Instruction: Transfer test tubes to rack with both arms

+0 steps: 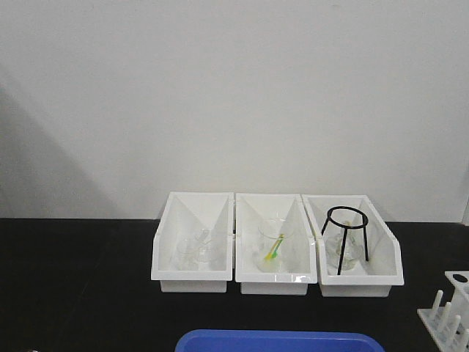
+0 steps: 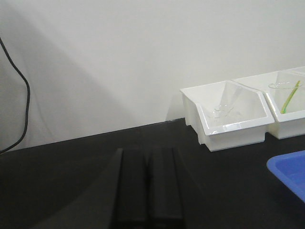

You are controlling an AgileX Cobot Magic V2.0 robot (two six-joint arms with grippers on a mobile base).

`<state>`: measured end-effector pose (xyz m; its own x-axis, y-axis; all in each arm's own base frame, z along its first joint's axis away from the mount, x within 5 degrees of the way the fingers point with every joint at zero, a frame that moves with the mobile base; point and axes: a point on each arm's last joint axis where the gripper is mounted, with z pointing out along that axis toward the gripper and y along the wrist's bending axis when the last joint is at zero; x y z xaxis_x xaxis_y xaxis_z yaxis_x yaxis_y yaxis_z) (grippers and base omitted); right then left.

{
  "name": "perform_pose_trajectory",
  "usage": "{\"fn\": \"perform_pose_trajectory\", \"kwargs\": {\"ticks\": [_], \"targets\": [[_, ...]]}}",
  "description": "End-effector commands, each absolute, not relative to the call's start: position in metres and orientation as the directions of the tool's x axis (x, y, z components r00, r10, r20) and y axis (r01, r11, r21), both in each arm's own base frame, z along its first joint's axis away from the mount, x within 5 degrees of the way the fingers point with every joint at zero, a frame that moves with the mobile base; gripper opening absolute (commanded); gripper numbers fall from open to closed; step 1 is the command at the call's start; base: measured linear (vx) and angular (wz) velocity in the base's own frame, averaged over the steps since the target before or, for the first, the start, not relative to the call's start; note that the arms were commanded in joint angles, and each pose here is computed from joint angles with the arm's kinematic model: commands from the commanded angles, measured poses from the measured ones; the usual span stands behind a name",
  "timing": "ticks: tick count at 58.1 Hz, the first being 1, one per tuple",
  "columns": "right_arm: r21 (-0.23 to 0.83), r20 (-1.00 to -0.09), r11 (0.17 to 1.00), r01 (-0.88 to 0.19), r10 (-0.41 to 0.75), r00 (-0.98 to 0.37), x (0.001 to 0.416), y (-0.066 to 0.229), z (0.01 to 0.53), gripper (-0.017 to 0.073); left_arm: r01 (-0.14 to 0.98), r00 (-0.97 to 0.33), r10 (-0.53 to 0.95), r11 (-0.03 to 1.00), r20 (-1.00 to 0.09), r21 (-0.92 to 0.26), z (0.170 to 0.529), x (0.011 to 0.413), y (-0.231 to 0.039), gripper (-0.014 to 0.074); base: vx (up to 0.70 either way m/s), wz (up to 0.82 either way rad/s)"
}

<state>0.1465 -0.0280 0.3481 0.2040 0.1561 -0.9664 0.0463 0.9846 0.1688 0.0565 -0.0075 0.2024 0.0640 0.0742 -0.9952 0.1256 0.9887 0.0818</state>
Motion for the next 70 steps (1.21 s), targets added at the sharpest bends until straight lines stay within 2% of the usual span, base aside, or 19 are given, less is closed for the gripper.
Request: {"fn": "perform_pose_trajectory", "kwargs": {"ticks": [1,4,11,14,29,38,42,56,70], "targets": [[0.213,-0.943,0.974,0.081,0.183,0.278,0.137,-0.030,0.341,-0.0008,0.108,0.130,0.057,0.992,-0.990,0.072,0.201,0.056,-0.006,-0.0021,0.00,0.00],[0.198,-0.949,0.974,0.113,0.162,0.269,0.132,-0.030,0.328,-0.0008,0.108,0.130,0.057,0.992,-0.990,0.072,0.201,0.056,-0.006,-0.0021,0.00,0.00],[0.066,-0.979,0.985,0.158,0.034,0.199,0.119,-0.023,0.297,-0.0008,0.108,0.130,0.057,0.992,-0.990,0.072,0.201,0.056,-0.006,-0.0021,0.00,0.00],[0.044,-0.983,0.986,0.161,0.014,0.181,0.113,-0.021,0.288,-0.0008,0.108,0.130,0.057,0.992,-0.990,0.072,0.201,0.056,-0.006,-0.0021,0.00,0.00],[-0.058,-0.998,0.994,0.089,-0.059,0.009,0.083,-0.007,0.229,-0.0008,0.108,0.130,0.057,0.992,-0.990,0.072,0.201,0.056,-0.006,-0.0021,0.00,0.00],[-0.035,-0.999,0.998,0.048,-0.033,-0.038,0.069,-0.003,0.195,-0.0008,0.108,0.130,0.057,0.992,-0.990,0.072,0.201,0.056,-0.006,-0.0021,0.00,0.00],[-0.034,-0.999,0.998,0.048,-0.032,-0.044,0.065,-0.003,0.194,-0.0008,0.108,0.130,0.057,0.992,-0.990,0.072,0.201,0.056,-0.006,-0.0021,0.00,0.00],[-0.031,-0.997,0.998,0.052,-0.034,0.062,0.057,-0.003,0.200,-0.0008,0.108,0.130,0.057,0.992,-0.990,0.072,0.201,0.056,-0.006,-0.0021,0.00,0.00],[-0.022,-0.998,0.998,0.051,-0.025,0.056,0.057,-0.003,0.200,-0.0008,0.108,0.130,0.057,0.992,-0.990,0.072,0.201,0.056,-0.006,-0.0021,0.00,0.00]]}}
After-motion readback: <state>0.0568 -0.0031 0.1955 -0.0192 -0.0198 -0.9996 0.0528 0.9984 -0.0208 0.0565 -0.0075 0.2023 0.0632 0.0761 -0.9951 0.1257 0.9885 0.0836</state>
